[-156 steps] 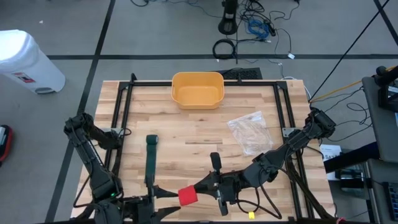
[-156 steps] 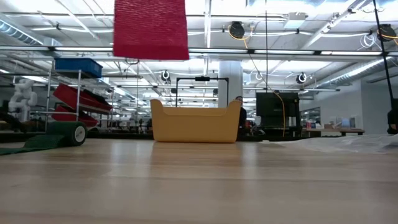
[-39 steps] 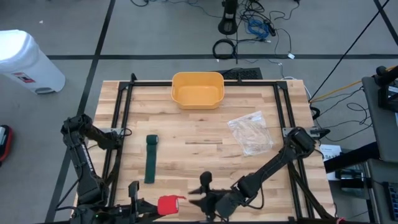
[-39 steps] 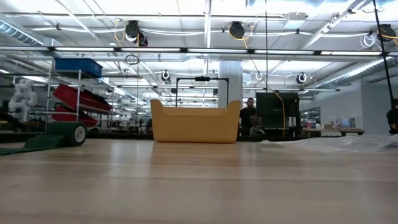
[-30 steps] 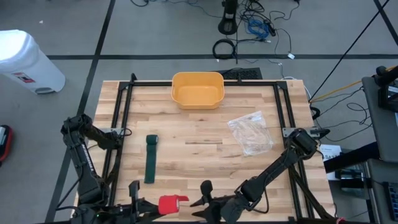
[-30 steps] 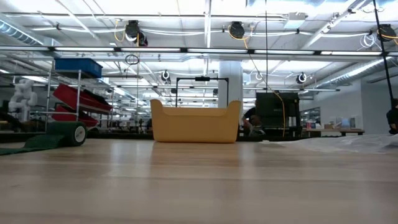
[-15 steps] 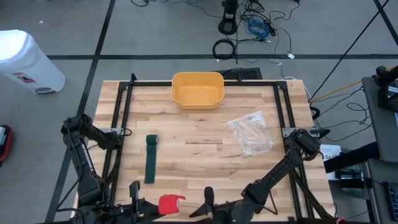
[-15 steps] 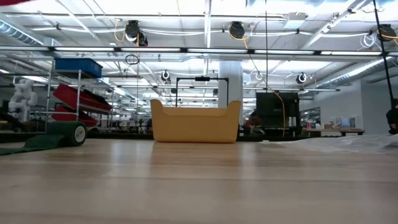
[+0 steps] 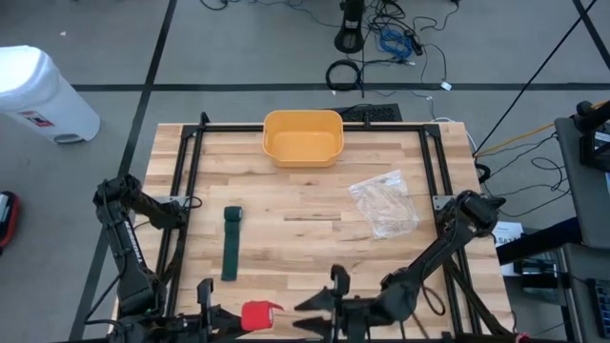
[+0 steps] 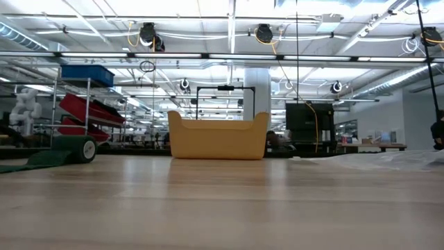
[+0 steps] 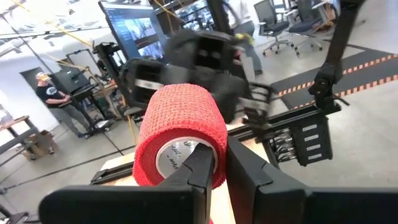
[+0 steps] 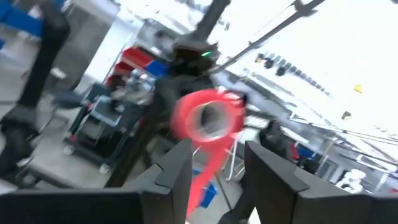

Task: Roll bandage
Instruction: Roll the red bandage

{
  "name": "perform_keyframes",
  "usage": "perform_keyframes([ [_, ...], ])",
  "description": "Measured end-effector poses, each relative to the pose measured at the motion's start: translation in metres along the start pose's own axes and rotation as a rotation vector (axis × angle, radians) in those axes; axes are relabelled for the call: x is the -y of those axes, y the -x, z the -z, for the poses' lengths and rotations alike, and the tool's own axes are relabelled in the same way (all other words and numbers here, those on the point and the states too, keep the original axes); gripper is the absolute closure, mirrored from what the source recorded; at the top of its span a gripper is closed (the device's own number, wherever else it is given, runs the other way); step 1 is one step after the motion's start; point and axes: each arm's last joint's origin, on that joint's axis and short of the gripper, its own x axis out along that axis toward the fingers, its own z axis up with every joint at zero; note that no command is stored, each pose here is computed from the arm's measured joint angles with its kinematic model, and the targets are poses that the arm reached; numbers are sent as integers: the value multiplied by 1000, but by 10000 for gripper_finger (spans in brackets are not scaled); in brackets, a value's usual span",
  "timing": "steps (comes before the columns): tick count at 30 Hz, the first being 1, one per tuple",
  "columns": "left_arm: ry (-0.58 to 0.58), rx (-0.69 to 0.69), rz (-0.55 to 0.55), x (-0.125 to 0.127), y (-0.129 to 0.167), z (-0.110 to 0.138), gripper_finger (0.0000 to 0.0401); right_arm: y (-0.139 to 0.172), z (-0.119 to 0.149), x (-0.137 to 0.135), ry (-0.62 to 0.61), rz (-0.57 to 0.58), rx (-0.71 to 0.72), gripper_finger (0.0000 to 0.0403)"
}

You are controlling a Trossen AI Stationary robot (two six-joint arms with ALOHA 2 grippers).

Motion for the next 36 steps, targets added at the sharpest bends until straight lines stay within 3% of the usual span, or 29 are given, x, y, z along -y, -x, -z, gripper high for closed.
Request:
perform_keyframes([
  [3, 21, 18, 65, 2, 0, 0, 363, -3, -6, 14, -10, 5, 16, 273],
  [9, 24, 32, 112, 3, 0, -1, 363, -10, -1, 20, -81, -159, 54, 273],
  [22, 7, 13, 117, 4, 0, 2, 363, -11, 2, 21, -117, -155, 41, 273],
  [36, 31, -16, 58, -7, -20, 7, 363, -17, 11, 25, -194, -164, -5, 273],
])
